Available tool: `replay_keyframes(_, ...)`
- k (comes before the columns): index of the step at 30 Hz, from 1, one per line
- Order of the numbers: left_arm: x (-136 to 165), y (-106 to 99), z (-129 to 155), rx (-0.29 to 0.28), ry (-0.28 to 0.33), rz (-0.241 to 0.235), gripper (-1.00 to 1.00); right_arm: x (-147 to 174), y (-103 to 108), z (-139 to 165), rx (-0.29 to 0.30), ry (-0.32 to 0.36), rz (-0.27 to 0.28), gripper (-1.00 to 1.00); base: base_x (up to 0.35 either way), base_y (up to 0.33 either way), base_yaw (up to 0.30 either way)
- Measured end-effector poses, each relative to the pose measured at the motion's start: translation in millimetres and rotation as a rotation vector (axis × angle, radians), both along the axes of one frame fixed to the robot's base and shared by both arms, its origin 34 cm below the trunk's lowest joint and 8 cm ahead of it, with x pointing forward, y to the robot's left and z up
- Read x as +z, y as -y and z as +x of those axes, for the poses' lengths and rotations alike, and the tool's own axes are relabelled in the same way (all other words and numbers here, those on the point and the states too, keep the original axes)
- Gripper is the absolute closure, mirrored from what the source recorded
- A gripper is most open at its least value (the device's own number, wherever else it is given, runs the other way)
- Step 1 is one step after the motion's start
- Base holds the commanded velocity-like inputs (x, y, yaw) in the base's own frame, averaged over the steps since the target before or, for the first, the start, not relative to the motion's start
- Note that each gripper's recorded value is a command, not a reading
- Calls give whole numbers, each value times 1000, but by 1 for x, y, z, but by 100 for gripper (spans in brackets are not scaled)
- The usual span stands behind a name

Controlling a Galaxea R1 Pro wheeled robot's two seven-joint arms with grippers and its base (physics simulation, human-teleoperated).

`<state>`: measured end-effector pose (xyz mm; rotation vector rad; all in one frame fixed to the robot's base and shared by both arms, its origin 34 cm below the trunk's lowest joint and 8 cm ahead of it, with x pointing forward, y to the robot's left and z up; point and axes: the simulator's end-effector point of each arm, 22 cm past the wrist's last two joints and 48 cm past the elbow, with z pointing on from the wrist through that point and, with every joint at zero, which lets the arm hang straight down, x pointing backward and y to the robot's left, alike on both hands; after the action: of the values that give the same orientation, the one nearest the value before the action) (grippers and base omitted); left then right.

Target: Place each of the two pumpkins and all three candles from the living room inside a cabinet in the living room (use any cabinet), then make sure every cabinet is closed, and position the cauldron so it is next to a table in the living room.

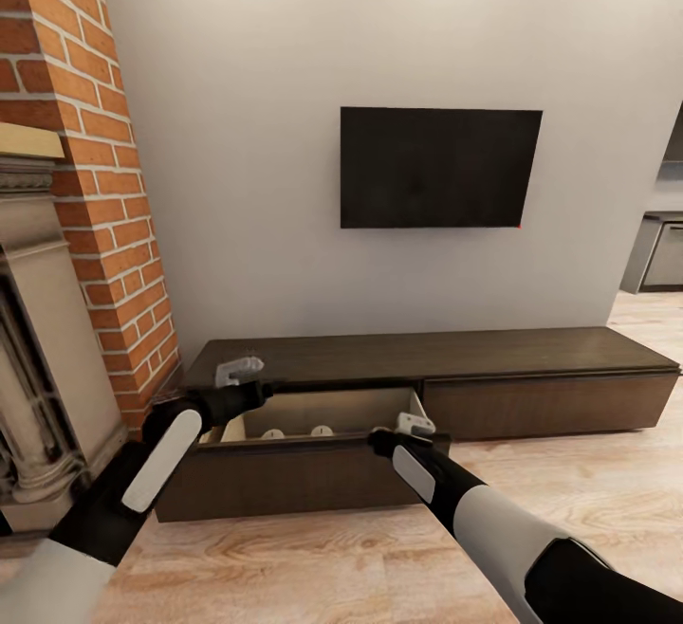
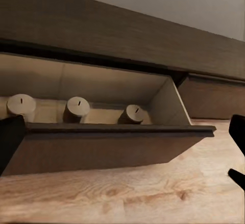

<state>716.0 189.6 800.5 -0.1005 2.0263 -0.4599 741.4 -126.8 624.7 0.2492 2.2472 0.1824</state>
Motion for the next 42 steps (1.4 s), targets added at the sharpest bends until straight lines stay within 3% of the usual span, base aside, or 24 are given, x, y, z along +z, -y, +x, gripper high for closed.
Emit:
replay_keyframes(4, -47, -1, 4, 35, -26, 28, -100, -6, 4, 1, -5, 18, -20, -100, 0, 0, 0)
replay_keyframes(7, -62, -2, 4, 44, -32, 36, -100, -7, 9, 4, -3, 52, -53, -100, 0, 0, 0)
replay_keyframes(11, -85, -6, 4, 65, -33, 58, -100, -7, 9, 7, -4, 100, -58, -100, 0, 0, 0)
replay_keyframes(14, -117, 8, 0, 62, -45, 84, -100, -14, 8, 5, -9, 118, -53, -100, 0, 0, 0)
replay_keyframes(21, -216, 15, -18, 96, -104, 157, -100, -86, 9, -43, -35, 100, -45, -100, 0, 0, 0)
replay_keyframes(26, -254, 28, -30, 102, -102, 178, -100, -136, 8, -82, -20, 76, -63, -100, 0, 0, 0)
replay_keyframes(30, -294, 14, -42, 151, -120, 209, -100, -159, 12, -102, -20, 104, -80, -100, 0, 0, 0)
replay_keyframes(42, -331, 7, -54, 143, -126, 251, -100, -188, 16, -110, -20, 111, -87, -100, 0, 0, 0)
